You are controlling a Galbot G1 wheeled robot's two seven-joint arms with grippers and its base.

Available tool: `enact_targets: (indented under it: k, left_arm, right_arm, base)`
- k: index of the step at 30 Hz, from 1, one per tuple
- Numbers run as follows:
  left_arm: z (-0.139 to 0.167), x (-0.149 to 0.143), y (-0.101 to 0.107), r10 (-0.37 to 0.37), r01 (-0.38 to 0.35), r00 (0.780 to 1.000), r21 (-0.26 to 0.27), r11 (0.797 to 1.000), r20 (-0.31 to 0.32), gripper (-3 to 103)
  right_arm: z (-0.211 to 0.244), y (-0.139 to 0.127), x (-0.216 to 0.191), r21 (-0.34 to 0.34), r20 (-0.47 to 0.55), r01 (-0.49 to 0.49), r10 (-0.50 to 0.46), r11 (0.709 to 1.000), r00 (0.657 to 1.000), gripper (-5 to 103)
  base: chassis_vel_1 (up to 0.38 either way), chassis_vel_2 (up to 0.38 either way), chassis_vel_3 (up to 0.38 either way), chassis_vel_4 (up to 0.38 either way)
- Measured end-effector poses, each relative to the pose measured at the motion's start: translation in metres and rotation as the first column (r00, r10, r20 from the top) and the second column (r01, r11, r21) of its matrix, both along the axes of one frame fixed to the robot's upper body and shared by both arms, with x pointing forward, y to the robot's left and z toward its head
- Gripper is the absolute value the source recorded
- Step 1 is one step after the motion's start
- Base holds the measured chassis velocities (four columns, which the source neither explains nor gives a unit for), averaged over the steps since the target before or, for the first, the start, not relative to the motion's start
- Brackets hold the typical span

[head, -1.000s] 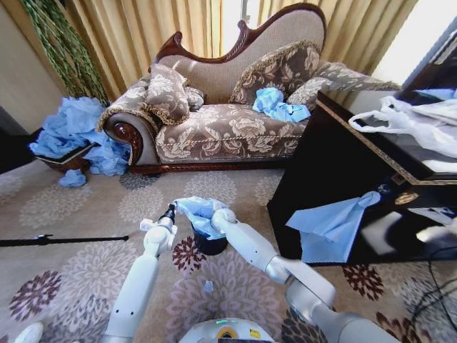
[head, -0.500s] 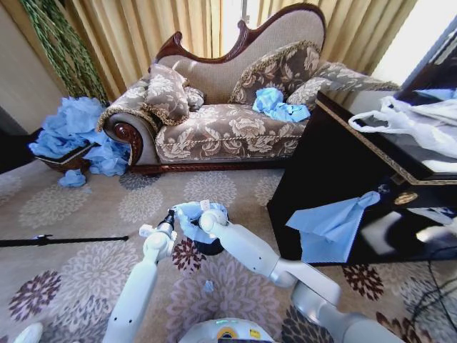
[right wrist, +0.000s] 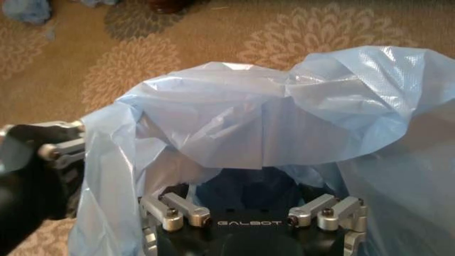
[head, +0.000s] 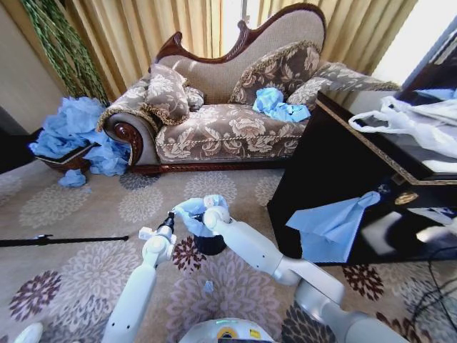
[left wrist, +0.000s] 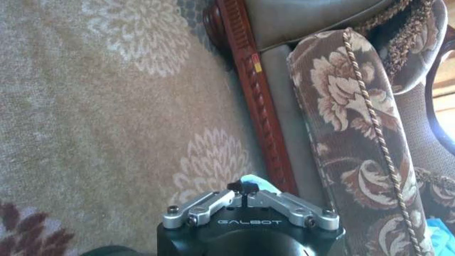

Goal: Place a garbage bag over the trash bin.

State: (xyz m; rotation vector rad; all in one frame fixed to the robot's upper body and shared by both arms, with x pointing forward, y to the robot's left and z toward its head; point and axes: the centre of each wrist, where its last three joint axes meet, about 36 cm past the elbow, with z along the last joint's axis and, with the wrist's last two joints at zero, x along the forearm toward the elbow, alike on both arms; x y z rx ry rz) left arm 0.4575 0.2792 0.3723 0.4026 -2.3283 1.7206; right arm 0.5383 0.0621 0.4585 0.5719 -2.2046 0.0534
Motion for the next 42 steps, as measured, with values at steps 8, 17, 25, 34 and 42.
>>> enact_targets:
  k: [8,17,25,34,42]
  left_arm:
    - [-0.005,-0.002,-0.004,-0.009,0.009,1.000,0.012,1.000,0.000,0]
    - [-0.008,-0.010,-0.006,-0.026,0.026,1.000,0.026,0.999,0.003,0]
    - [-0.016,-0.012,-0.005,-0.033,0.033,0.999,0.038,0.999,0.000,0]
    - [-0.022,-0.013,-0.004,-0.038,0.039,0.999,0.049,0.998,-0.007,0]
    - [-0.023,-0.014,-0.005,-0.043,0.043,0.999,0.055,0.998,-0.006,0]
  right_arm:
    - [-0.006,-0.013,-0.005,-0.016,0.039,-0.003,0.004,1.000,0.999,100]
    - [-0.026,-0.030,-0.005,0.038,0.099,-0.041,0.037,0.998,0.994,100]
    - [0.007,-0.030,-0.017,0.054,0.165,-0.013,0.004,0.998,0.986,100]
    - [-0.011,-0.043,-0.032,-0.014,0.205,-0.021,0.024,1.000,0.979,100]
    - [-0.031,-0.058,-0.036,-0.056,0.281,-0.059,0.073,0.997,0.957,100]
  base:
    - [0.000,0.000,0.000,0.000]
    - [0.000,0.000,0.000,0.000]
    - [0.000,0.000,0.000,0.000]
    - [0.000,0.000,0.000,0.000]
    - [0.000,0.000,0.000,0.000]
